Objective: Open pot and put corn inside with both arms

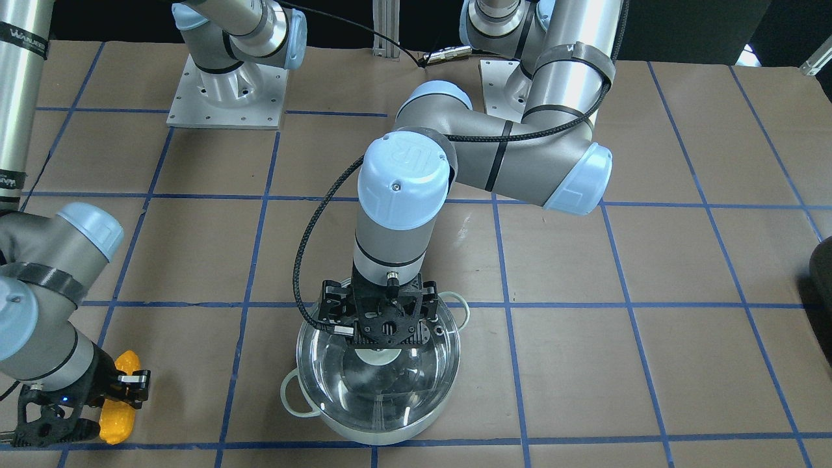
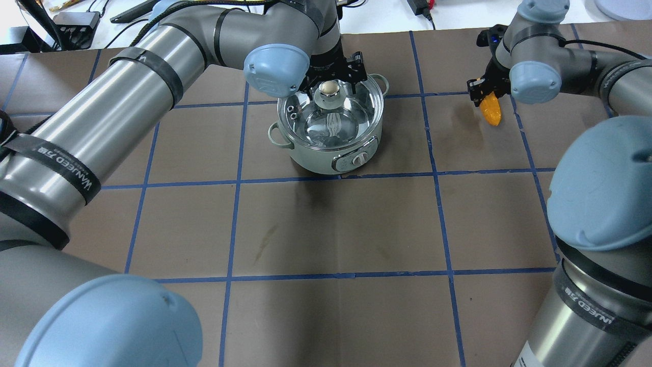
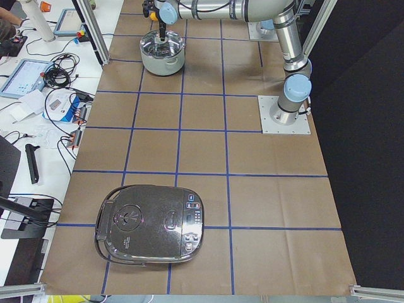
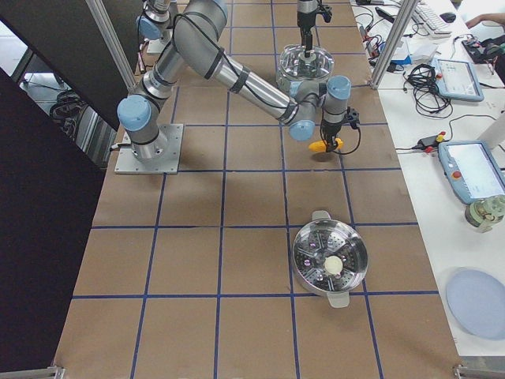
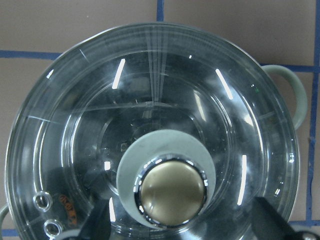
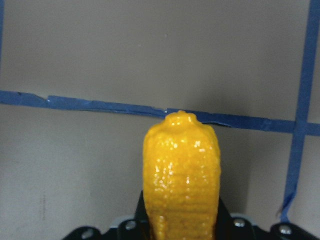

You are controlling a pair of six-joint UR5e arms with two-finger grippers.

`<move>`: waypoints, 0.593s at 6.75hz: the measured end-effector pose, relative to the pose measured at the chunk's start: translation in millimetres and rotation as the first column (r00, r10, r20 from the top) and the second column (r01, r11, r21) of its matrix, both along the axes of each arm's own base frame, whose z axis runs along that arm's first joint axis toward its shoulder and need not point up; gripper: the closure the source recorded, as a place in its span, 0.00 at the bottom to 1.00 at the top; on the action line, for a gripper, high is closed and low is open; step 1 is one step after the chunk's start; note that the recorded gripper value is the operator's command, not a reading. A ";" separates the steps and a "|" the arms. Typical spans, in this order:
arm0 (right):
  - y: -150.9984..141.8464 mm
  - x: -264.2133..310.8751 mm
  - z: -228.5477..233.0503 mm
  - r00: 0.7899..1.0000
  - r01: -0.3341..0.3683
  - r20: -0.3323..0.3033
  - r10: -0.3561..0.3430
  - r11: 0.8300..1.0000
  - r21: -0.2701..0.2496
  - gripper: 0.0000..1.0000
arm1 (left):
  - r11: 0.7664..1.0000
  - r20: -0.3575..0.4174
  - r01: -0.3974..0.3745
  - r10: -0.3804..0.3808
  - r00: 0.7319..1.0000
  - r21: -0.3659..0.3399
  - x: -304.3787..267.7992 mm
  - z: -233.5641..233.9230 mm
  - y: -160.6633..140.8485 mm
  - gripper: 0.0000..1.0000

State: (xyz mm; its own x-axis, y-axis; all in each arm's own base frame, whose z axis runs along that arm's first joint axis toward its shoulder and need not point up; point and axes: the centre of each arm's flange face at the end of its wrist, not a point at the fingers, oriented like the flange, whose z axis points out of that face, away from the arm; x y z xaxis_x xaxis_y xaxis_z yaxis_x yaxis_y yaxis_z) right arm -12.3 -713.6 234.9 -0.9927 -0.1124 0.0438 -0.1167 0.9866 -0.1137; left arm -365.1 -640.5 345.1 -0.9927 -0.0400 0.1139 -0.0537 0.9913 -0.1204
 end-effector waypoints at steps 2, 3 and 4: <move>28.4 7.2 85.1 1.000 0.022 0.009 -0.023 1.000 0.022 0.89 | 1.000 0.001 0.010 -0.010 1.000 -0.009 -0.6 -2.3 -2.2 0.89; 44.2 16.9 120.5 0.999 0.048 0.017 -0.049 0.999 0.021 0.89 | 1.000 0.002 0.014 -0.014 1.000 -0.013 -0.5 -1.4 -2.5 0.98; 54.3 36.7 141.9 0.997 0.069 0.032 -0.069 0.998 0.013 0.89 | 1.000 0.002 0.016 -0.016 1.000 -0.016 -0.5 0.1 -2.6 0.98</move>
